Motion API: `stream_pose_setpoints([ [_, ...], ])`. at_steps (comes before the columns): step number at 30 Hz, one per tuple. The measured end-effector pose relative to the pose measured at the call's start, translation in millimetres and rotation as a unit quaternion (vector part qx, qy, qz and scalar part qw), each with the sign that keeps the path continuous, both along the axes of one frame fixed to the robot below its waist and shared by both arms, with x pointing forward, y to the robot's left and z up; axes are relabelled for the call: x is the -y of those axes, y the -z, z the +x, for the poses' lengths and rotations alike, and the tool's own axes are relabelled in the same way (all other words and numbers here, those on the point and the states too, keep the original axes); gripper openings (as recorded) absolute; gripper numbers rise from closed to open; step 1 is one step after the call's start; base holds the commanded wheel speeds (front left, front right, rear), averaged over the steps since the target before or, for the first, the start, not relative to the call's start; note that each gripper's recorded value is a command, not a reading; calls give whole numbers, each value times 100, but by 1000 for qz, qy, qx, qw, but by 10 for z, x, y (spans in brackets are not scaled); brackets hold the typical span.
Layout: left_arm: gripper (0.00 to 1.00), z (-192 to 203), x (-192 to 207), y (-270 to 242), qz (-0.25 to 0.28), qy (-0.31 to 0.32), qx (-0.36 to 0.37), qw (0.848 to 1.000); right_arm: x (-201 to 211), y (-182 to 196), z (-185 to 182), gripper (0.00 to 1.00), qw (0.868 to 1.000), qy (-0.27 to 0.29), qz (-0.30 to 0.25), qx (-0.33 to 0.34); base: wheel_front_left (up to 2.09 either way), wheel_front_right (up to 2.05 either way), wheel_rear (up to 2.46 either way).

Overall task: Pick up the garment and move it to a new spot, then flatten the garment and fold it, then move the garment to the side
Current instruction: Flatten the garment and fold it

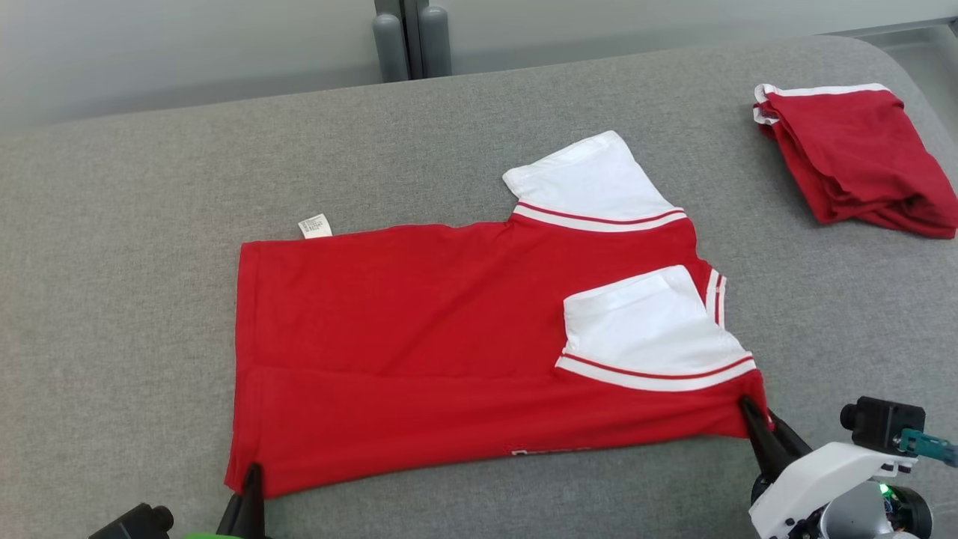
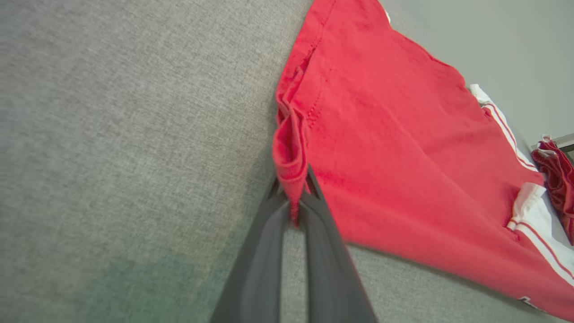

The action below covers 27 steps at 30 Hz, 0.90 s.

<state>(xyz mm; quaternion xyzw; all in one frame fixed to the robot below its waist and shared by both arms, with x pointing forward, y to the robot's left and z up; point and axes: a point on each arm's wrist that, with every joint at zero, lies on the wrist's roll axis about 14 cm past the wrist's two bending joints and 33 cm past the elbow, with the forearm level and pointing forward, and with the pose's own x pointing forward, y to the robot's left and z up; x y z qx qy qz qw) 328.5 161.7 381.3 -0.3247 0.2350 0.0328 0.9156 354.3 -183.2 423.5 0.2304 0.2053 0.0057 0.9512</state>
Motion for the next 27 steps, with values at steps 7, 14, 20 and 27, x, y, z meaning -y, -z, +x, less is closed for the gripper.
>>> stream_pose_setpoints([
  [7, 100, -32, -80, 81, 22, -3, -13, 1000, 6, 86, -23, 100, 1000, 8, -9, 4, 0, 0, 0],
  [14, 100, 111, -257, -128, 73, 10, 28, 997, 142, -204, 153, 100, 996, 20, -54, 65, 0, 0, 0],
  [20, 100, 630, -375, -626, 162, 71, 104, 979, 108, -561, 420, 100, 989, 6, -90, 120, 0, 0, 0],
  [27, 100, 1260, -289, -816, 226, 149, 110, 956, -158, -788, 780, 100, 981, -43, -114, 150, 0, 0, 0],
])
